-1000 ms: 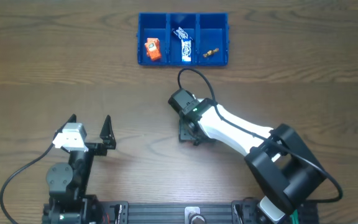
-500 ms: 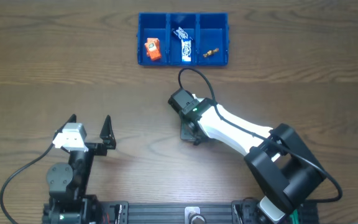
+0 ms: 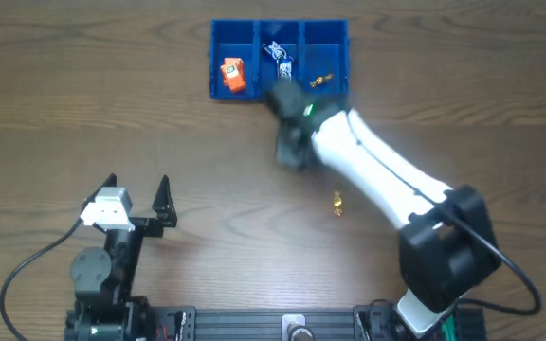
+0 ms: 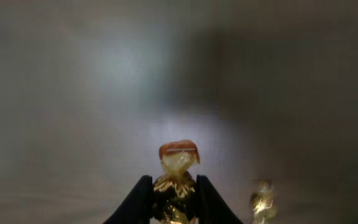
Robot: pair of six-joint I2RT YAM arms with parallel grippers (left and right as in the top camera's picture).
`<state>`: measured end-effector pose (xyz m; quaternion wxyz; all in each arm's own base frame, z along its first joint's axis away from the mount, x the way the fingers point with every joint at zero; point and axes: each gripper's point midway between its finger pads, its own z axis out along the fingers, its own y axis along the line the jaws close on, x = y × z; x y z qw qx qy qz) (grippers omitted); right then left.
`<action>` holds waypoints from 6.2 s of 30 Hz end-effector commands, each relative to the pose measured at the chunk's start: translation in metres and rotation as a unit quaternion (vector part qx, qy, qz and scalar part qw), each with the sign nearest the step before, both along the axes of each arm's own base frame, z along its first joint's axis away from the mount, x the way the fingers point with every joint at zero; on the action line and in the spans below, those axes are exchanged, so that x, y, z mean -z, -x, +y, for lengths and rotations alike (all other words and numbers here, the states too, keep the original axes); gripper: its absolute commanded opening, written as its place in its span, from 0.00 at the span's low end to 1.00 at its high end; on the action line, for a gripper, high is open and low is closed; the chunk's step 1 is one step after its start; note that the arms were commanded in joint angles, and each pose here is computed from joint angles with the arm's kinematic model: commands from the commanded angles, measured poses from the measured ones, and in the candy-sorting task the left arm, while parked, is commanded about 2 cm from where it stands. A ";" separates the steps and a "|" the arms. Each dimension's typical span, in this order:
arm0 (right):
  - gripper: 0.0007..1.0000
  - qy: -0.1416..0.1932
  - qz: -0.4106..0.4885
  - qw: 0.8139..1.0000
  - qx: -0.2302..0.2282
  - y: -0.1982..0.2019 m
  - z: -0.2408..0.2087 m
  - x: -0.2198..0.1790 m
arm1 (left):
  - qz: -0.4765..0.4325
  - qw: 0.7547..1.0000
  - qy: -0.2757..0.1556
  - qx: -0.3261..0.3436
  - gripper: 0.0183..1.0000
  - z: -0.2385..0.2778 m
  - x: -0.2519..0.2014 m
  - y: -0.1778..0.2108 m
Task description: Sort Candies Into Trays
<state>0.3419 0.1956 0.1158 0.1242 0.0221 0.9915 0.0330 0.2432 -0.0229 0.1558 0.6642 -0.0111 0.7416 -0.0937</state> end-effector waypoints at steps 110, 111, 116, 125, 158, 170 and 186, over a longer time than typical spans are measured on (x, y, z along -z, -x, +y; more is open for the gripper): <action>0.14 0.012 -0.003 1.000 -0.011 0.046 -0.058 0.016 | 0.022 1.000 -0.001 0.008 1.00 -0.002 0.017 0.001; 0.14 0.018 -0.015 1.000 -0.008 0.038 -0.059 0.003 | 0.022 1.000 -0.001 0.008 1.00 -0.002 0.017 0.001; 0.13 0.049 -0.104 0.993 -0.011 -0.034 -0.057 -0.076 | 0.022 1.000 -0.001 0.008 1.00 -0.002 0.017 0.001; 0.16 0.059 -0.166 0.984 0.018 -0.172 -0.056 -0.082 | 0.022 1.000 -0.001 0.008 1.00 -0.002 0.017 0.001; 1.00 0.033 -0.238 0.971 0.018 -0.154 -0.112 -0.106 | 0.022 1.000 -0.001 0.008 1.00 -0.002 0.017 0.001; 1.00 0.027 -0.335 0.939 0.067 0.000 -0.182 -0.087 | 0.022 1.000 -0.001 0.008 1.00 -0.002 0.017 0.001; 1.00 0.008 -0.459 0.885 0.071 0.097 -0.196 -0.006 | 0.022 1.000 -0.001 0.008 1.00 -0.002 0.017 0.001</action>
